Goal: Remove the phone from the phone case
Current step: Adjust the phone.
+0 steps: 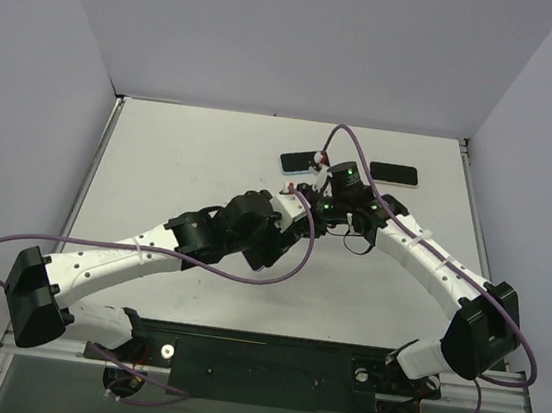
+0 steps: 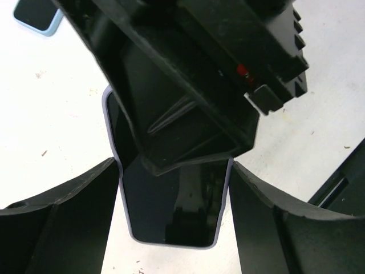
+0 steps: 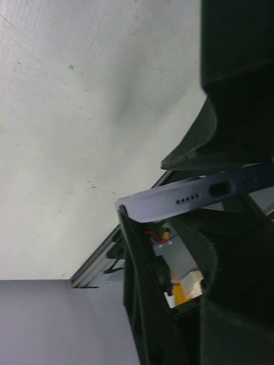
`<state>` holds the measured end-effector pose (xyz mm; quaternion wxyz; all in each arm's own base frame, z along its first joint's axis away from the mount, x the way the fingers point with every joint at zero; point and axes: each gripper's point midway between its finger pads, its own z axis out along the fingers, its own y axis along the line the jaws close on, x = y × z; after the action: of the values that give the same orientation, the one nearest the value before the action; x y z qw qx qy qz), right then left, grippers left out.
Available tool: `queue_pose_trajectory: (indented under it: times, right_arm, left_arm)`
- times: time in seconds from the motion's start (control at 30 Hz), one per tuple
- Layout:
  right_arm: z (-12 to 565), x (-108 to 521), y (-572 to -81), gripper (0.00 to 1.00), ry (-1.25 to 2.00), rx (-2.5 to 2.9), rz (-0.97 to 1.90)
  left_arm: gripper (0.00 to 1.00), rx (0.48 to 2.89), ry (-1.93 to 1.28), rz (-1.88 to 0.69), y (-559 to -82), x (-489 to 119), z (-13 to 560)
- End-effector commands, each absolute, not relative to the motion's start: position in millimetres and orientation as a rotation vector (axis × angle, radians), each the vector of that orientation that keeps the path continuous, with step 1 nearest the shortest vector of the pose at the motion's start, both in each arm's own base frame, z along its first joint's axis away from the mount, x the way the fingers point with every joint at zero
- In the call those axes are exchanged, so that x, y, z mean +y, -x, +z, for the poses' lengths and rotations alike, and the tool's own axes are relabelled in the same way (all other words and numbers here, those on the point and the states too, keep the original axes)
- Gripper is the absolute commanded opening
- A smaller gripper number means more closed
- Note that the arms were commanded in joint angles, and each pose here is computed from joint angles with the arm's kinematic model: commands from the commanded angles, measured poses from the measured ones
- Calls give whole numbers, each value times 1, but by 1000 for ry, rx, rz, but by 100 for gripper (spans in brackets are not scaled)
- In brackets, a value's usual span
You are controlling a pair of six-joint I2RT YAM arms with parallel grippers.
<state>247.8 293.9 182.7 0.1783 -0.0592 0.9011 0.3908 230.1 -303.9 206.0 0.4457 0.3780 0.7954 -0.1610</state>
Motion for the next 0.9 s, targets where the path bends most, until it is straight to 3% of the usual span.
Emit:
queue_pose_trajectory:
  times: [0.0,0.03,0.07,0.1,0.13,0.23,0.3,0.5,0.7,0.87]
  right_arm:
    - [196,306,-249,19,204,2515,1179]
    - [198,307,-250,5,199,2508,1183]
    - [202,306,-251,0,195,2488,1187]
    - [203,305,-254,0,175,2474,1183]
    - [209,302,-257,0,152,2444,1187]
    - [222,296,-271,0,16,2333,1263]
    - [241,284,-285,0,-76,2212,1325]
    - [281,251,-301,0,-213,1955,1378]
    - [336,233,-298,0,-264,1607,1440]
    - [359,216,-291,0,-337,1366,1471]
  left_arm:
    - [0,1834,-871,-463,-237,-317,248]
    - [0,1842,-858,-457,-238,-315,249]
    - [1,1843,-847,-450,-239,-314,252]
    - [11,1855,-817,-427,-242,-311,251]
    - [36,1856,-780,-406,-246,-305,254]
    - [69,1832,-676,-421,-252,-292,266]
    - [78,1786,-578,-478,-257,-283,284]
    - [89,1697,-238,-644,-280,-238,320]
    - [93,1761,-139,-854,-291,-249,311]
    - [94,1590,7,-1237,-296,-250,345]
